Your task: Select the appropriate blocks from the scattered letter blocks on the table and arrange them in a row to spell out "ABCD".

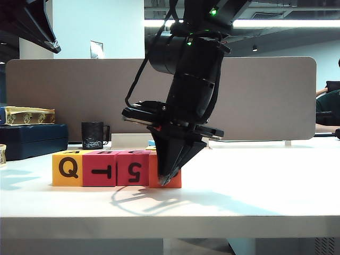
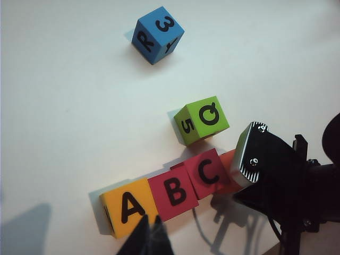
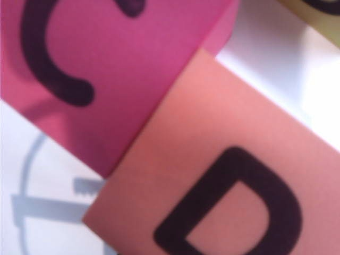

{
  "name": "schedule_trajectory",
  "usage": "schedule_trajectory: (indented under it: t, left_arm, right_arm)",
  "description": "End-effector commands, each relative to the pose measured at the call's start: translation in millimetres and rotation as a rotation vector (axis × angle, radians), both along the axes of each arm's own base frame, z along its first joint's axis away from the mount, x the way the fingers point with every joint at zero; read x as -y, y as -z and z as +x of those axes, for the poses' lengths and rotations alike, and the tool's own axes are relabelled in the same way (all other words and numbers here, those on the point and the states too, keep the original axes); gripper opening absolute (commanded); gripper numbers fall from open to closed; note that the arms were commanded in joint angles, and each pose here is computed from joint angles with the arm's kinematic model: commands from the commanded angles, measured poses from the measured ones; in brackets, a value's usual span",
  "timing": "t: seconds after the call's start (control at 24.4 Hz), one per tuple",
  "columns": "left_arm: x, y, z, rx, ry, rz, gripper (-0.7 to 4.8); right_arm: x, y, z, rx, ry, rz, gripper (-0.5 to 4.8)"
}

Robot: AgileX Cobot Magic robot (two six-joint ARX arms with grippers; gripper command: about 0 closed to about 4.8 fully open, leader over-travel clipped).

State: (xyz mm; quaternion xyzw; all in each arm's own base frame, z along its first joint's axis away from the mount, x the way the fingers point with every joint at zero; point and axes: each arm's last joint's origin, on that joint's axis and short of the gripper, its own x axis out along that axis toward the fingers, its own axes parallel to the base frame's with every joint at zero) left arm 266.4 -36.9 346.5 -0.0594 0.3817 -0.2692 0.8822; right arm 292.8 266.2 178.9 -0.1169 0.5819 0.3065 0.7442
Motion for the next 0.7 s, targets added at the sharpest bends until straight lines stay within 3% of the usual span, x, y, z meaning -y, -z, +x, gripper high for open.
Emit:
schedule_trajectory:
  t: [0.04,0.7]
  left_arm:
    - [0.3,-3.9,-0.8,0.021,0.005,-0.006,-0.06]
    - [0.3,-4.0,-0.5,0.024,0.005,-0.006,-0.06]
  right_arm:
    - [-1.9,-3.4,1.8,0.028,-0.003,0.02,-0.04]
    - [-4.6,-3.4,7.4,0.096,0.015,0.026,-0.04]
